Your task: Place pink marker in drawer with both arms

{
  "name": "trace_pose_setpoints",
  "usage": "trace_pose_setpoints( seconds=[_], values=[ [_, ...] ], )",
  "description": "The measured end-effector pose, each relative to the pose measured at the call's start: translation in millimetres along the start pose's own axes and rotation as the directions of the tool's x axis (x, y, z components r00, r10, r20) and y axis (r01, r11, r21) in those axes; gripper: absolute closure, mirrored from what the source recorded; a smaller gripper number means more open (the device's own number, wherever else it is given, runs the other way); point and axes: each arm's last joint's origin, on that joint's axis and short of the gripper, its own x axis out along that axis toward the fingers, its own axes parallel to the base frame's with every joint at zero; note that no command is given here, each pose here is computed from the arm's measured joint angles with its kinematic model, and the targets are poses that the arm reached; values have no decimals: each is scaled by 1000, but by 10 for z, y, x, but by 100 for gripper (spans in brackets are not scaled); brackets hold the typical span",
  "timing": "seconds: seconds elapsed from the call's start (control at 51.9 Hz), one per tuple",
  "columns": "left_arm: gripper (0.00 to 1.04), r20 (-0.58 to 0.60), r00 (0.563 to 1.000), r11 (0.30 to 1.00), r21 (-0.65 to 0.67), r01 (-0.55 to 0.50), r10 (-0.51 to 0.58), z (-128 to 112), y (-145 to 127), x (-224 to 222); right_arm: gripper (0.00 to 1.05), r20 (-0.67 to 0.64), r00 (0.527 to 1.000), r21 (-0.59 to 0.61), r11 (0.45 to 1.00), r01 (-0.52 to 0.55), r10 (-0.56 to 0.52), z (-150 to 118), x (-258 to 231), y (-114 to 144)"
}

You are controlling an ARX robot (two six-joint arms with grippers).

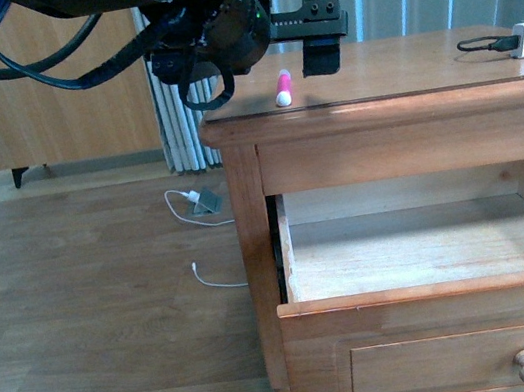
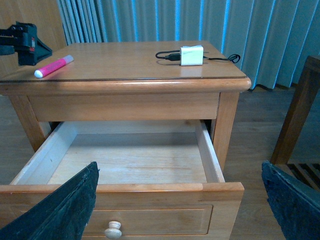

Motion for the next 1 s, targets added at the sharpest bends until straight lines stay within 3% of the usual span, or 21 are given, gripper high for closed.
trace_pose_setpoints(
  seconds=[0.251,0.636,1.003],
  values=[
    [6,-71,997,1000,-7,24,-25,-170,-140,139,8,0,1000,0,1000,0,0,0,0,0],
    [6,-102,994,1000,-12,25,-26,-140,-205,187,8,0,1000,0,1000,0,0,0,0,0],
    [57,-124,992,1000,-4,8,-8,-166,-186,161,8,0,1000,0,1000,0,0,0,0,0]
  ],
)
